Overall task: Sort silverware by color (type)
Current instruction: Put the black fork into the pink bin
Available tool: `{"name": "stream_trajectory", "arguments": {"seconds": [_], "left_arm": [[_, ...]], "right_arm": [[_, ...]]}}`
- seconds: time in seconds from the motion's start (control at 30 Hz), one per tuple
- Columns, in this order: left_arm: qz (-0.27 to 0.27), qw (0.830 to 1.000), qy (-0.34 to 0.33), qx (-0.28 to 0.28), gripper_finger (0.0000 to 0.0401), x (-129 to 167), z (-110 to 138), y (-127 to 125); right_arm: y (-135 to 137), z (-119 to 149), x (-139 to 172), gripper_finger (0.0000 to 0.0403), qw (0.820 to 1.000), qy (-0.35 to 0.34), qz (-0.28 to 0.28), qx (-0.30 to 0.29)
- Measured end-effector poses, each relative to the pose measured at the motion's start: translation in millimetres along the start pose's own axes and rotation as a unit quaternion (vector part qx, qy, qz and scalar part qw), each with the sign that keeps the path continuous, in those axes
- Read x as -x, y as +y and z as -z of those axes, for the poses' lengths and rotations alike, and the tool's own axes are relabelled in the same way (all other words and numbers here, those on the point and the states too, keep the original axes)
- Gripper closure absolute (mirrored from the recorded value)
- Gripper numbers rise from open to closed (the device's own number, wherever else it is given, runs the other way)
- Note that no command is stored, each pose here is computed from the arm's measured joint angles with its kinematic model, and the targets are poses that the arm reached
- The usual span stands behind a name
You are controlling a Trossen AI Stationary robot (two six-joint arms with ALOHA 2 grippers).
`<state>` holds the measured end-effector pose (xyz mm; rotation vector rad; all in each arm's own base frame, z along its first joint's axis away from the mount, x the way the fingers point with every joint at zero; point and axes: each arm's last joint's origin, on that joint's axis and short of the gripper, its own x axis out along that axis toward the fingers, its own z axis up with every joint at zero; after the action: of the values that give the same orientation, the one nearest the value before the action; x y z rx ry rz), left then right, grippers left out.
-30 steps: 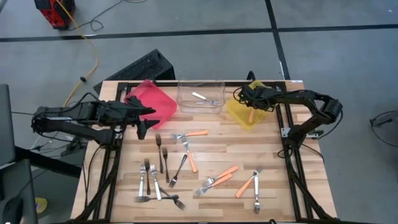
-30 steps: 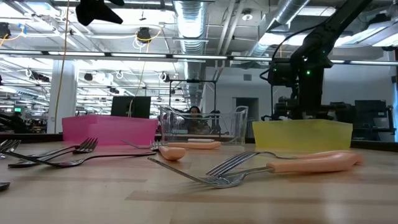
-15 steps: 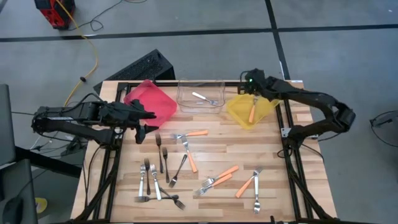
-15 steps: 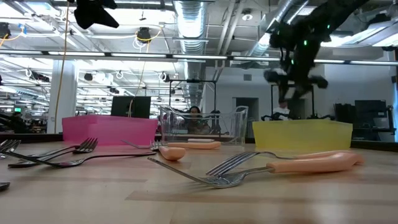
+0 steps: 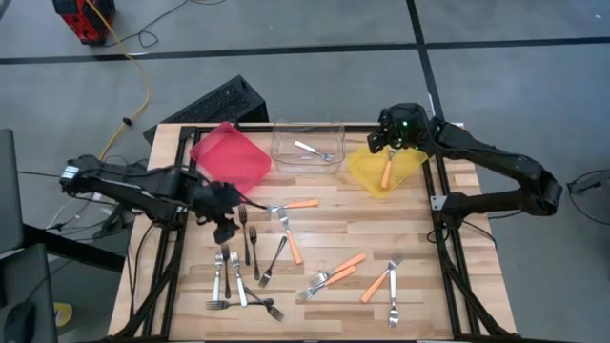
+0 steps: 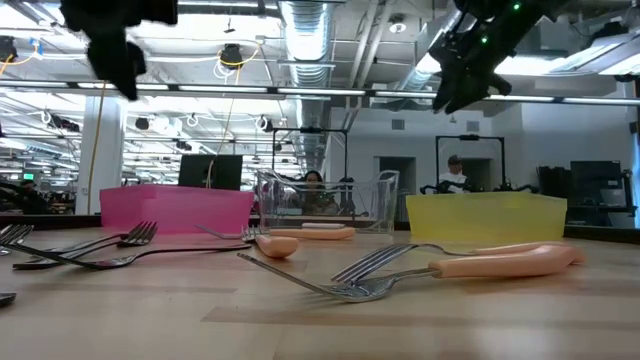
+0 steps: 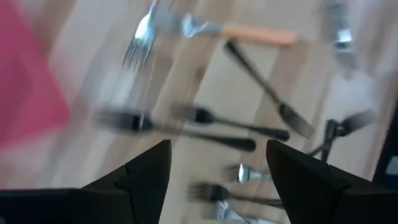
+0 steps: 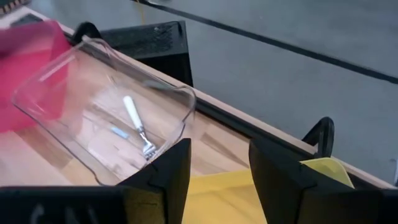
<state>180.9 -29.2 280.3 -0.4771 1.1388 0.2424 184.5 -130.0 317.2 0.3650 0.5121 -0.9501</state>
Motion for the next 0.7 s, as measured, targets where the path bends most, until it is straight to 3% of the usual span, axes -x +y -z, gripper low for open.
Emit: {"name": "stream_trajectory", "arguments": {"seconds": [0.13,0.37,0.7], "left_arm": [[-0.053,0.995,0.017,0.087,0.0154,-14.8,2.2,-7.4],[-0.117,0.96,-0.002,0.254,0.0154,-37.7,-2.1,-14.2],[-0.105,0.949,-0.023,0.297,0.0154,-58.1,-10.0,-24.2]], "right_arm": [[-0.5,0.7,0.9,0.0216,1.0,0.003,0.001,-0.006],[1.1,3.0,-2.2,0.0216,1.0,0.01,0.001,0.004],[1.0,3.1,-2.2,0.0217,1.0,0.011,0.002,0.019]]}}
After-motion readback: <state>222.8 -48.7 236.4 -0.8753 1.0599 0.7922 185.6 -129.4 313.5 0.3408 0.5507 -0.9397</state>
